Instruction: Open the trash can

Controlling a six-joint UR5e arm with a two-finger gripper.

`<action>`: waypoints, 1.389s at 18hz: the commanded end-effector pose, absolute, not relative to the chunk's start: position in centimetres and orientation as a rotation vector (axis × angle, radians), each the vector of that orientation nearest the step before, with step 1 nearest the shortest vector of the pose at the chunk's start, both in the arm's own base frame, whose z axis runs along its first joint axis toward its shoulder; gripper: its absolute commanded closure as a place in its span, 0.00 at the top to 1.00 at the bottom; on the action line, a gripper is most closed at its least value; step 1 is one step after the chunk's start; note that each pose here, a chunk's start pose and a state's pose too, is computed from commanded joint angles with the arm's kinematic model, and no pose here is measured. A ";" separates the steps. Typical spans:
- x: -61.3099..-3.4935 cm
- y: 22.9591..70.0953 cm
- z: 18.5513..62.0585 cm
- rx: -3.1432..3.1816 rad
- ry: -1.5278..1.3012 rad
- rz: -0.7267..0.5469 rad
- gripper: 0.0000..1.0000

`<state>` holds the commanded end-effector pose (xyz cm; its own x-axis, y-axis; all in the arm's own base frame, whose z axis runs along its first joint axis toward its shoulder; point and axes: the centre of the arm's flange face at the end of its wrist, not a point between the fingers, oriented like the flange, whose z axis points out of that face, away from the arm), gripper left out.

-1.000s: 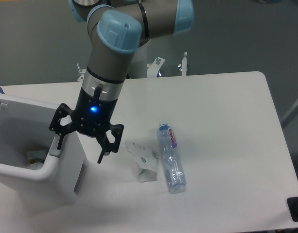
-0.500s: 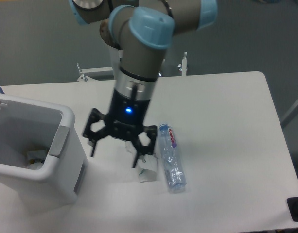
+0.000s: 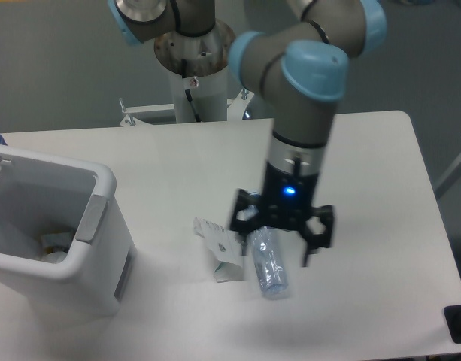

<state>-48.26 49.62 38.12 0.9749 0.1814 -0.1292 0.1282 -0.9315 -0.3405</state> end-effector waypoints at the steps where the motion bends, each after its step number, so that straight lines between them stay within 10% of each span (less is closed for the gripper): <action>1: -49.2 49.2 36.8 -2.814 -0.193 0.229 1.00; 25: -48.5 47.7 31.8 -2.940 0.160 0.219 1.00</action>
<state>-48.50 47.70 31.82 0.9833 -0.0927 -0.1565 -0.1206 -0.9763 -0.1795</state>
